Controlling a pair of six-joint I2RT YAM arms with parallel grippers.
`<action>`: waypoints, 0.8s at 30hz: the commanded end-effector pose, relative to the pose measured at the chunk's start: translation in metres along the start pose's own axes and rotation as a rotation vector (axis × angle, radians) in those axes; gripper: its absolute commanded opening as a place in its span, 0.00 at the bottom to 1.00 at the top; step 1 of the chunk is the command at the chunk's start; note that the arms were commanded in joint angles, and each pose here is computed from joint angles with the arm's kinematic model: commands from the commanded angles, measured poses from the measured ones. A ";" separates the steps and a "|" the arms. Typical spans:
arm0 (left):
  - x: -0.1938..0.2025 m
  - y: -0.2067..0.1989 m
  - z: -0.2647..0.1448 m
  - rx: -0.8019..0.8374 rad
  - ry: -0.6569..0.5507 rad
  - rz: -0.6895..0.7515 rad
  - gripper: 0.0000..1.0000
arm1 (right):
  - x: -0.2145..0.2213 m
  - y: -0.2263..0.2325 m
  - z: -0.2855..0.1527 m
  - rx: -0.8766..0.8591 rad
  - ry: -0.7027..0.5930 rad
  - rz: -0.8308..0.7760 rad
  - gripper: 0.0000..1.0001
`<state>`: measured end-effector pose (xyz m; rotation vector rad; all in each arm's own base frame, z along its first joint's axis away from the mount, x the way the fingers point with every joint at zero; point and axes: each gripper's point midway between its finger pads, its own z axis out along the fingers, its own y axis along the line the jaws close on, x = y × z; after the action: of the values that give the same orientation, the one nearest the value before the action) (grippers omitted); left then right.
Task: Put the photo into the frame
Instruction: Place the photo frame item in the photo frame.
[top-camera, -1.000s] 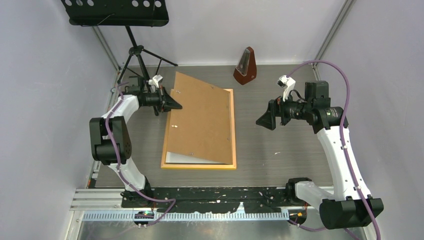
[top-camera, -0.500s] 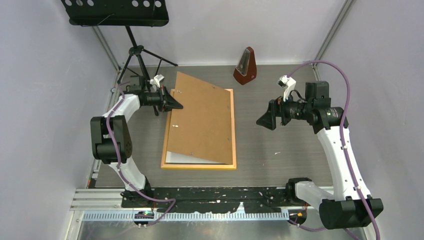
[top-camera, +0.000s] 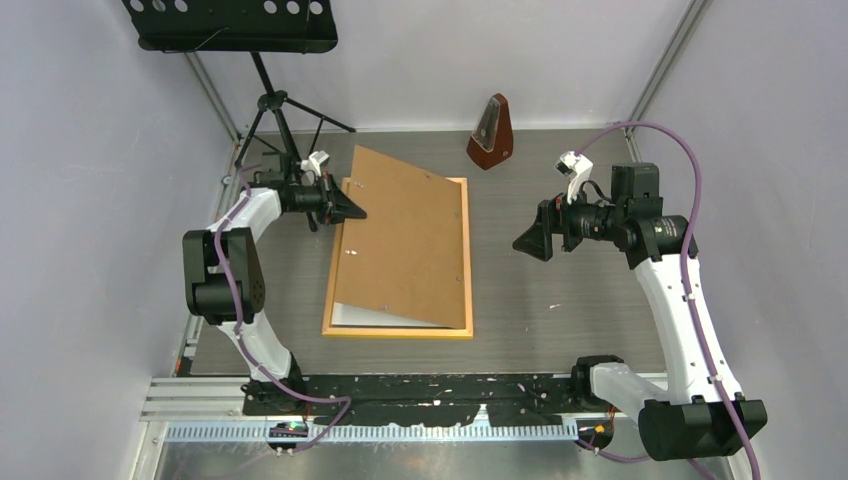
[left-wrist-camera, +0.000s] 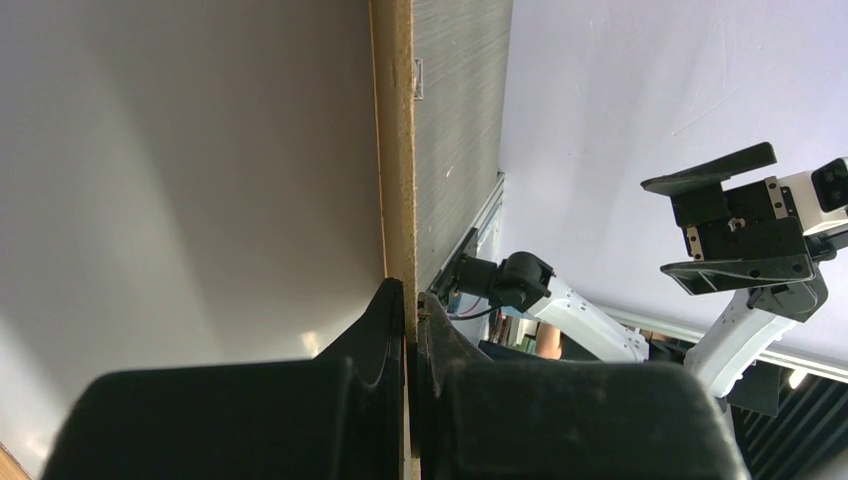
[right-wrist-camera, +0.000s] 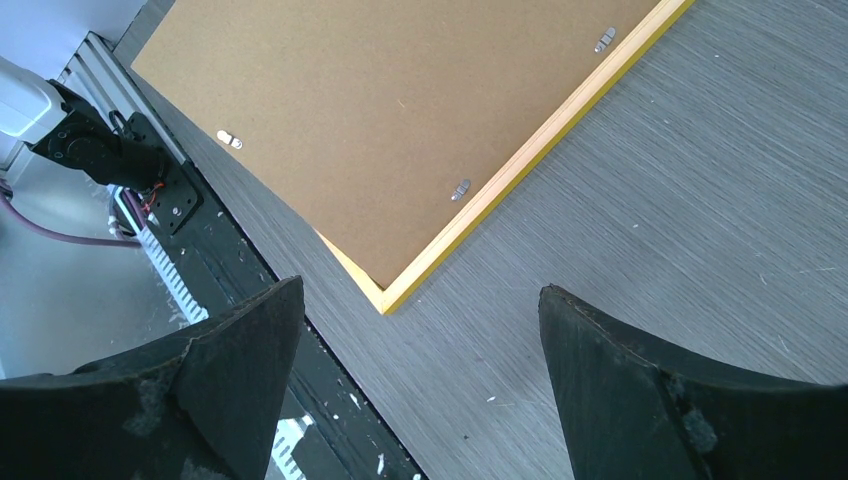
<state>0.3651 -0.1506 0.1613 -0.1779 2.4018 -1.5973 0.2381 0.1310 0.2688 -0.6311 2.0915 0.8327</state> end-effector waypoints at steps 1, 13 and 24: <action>-0.003 -0.018 -0.002 0.066 0.007 0.058 0.00 | -0.008 0.002 -0.005 0.009 -0.036 -0.027 0.93; -0.004 -0.010 0.001 0.058 0.008 0.056 0.00 | -0.008 0.002 -0.005 0.010 -0.036 -0.025 0.93; 0.001 0.006 0.005 0.017 0.031 0.069 0.03 | -0.009 0.001 -0.004 0.006 -0.031 -0.017 0.93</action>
<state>0.3661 -0.1502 0.1480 -0.1433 2.4128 -1.5872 0.2387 0.1300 0.2687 -0.6264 2.0925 0.8305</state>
